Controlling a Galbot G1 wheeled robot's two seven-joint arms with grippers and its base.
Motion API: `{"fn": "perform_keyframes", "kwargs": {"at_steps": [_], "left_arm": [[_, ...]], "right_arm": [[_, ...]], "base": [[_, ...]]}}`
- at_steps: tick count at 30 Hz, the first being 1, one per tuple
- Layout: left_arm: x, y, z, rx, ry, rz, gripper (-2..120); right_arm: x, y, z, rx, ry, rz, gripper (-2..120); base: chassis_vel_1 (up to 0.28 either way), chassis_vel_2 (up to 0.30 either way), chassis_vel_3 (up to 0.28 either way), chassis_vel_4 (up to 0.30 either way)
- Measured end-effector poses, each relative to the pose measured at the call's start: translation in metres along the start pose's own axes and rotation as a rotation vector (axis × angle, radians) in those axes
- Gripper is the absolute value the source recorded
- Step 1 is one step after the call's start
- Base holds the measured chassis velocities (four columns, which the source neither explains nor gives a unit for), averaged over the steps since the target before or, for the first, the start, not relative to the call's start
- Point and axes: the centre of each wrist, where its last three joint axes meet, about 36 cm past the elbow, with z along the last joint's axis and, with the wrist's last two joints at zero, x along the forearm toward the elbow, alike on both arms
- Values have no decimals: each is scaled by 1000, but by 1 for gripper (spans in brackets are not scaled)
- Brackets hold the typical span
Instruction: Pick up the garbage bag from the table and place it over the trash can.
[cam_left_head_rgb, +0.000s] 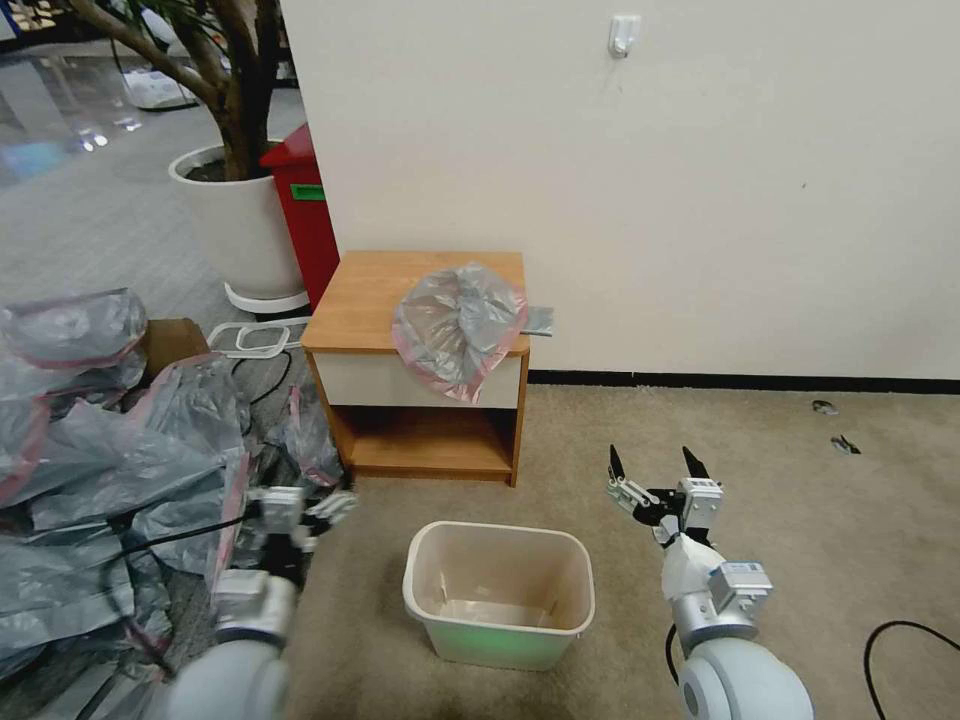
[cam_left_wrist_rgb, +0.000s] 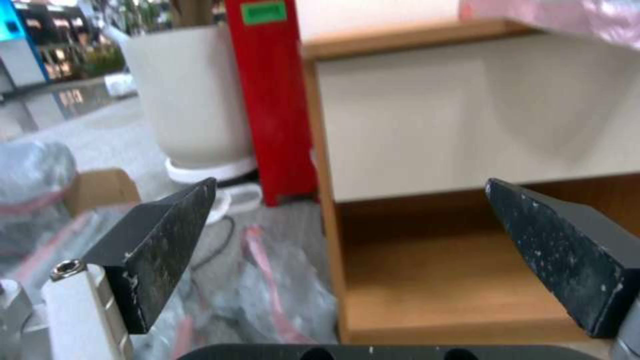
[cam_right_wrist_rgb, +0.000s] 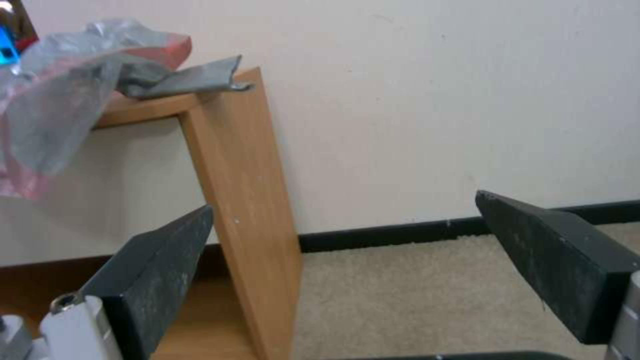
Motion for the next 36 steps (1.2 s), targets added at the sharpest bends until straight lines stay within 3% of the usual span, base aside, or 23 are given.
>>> {"fn": "perform_keyframes", "kwargs": {"at_steps": [3, 11, 12, 14, 16, 18, 24, 36], "left_arm": [[3, -1, 7, 30, 20, 41, 100], [4, -2, 9, 39, 15, 47, 100], [3, -3, 9, 41, 9, 48, 100], [3, -7, 7, 47, -8, 38, 100], [4, -7, 7, 47, -9, 34, 100], [5, -6, 7, 39, -13, 17, 100], [10, -4, 9, 45, -9, -14, 100], [15, -8, 11, 47, 8, -59, 100]], "right_arm": [[-1, 1, 0, -13, 0, -3, 100], [-15, -6, 2, -87, 2, -35, 100], [-23, -8, 2, -130, 3, -55, 100], [-67, -12, -2, -331, -2, -116, 100], [-75, -11, -4, -369, -5, -125, 100], [-107, -5, -6, -524, -7, -160, 100], [-155, 14, 1, -737, 4, -199, 100], [-229, 36, 21, -838, 26, -174, 100]], "base": [[0, 0, 0, 0], [0, 0, 0, 0], [0, 0, 0, 0], [0, 0, 0, 0], [0, 0, 0, 0], [0, 0, 0, 0], [0, 0, 0, 0], [0, 0, 0, 0]]}}
